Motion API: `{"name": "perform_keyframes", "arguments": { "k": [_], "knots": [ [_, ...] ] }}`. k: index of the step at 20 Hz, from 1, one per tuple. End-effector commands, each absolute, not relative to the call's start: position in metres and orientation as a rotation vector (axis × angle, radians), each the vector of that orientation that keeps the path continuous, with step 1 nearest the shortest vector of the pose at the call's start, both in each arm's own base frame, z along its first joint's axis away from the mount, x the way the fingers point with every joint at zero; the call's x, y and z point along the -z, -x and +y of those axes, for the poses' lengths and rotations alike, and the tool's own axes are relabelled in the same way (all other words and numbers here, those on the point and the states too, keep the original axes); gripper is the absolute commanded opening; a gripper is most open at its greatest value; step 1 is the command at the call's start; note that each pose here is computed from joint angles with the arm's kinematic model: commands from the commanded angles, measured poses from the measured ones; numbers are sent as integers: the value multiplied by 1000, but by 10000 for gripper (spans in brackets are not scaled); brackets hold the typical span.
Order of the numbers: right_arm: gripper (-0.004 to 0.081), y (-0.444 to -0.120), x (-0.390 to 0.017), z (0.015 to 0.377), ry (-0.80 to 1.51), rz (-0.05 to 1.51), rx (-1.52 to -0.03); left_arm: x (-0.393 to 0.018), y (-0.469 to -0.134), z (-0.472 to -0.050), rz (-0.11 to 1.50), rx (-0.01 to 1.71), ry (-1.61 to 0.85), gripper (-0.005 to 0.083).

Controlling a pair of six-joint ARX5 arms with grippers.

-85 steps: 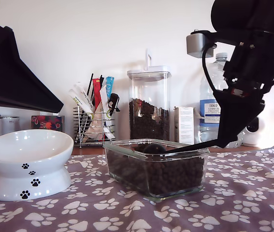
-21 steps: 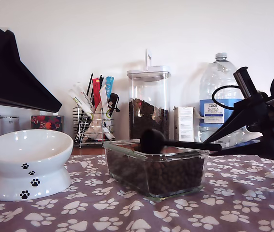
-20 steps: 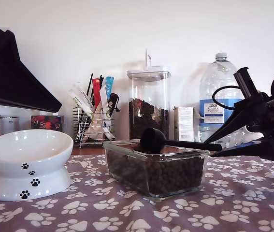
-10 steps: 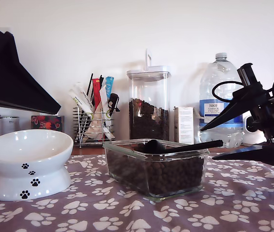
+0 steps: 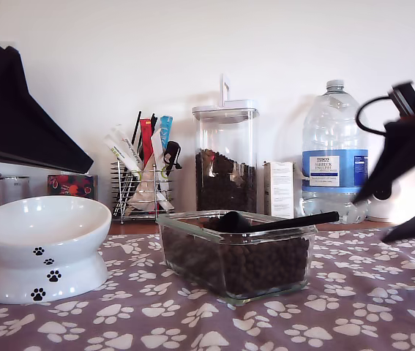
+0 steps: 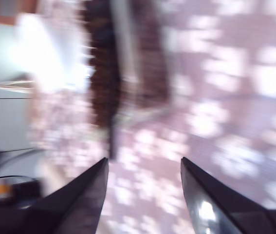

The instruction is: Measure one spoon of cat food and pour it into the food bowl

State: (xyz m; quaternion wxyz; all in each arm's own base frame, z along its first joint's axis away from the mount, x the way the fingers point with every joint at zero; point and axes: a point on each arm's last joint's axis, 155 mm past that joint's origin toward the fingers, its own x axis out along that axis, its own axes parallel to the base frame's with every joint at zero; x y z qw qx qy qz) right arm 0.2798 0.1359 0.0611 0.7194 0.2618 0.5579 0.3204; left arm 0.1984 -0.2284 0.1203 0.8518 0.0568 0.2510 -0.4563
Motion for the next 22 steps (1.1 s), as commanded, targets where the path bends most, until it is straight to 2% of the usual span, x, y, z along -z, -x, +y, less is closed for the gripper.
{"name": "perform_keyframes", "arguments": {
  "k": [1, 4, 8, 10, 13, 16, 19, 22],
  "knots": [
    [424, -285, -73, 132, -479, 1163, -716, -115, -194, -229, 534, 975, -123, -19],
    [410, -287, -107, 140, -302, 1006, -787, -116, -192, -231, 535, 989, -119, -19],
    [315, -280, -136, 136, 41, 835, -758, -116, -192, -231, 535, 989, -119, -19],
    [241, -281, -149, 133, 200, 751, -736, -116, -192, -231, 535, 989, -119, -19],
    [222, -284, -151, 133, 454, 683, -713, -117, -193, -231, 531, 989, -119, -19],
    [221, -280, -142, 135, 631, 688, -706, -117, -193, -231, 529, 989, -118, -19],
    [153, -281, -142, 131, 647, 703, -644, -117, -193, -231, 529, 988, -118, -19],
    [-17, -277, -151, 145, 518, 682, -678, -117, -193, -231, 528, 989, -118, -19]
  ]
}}
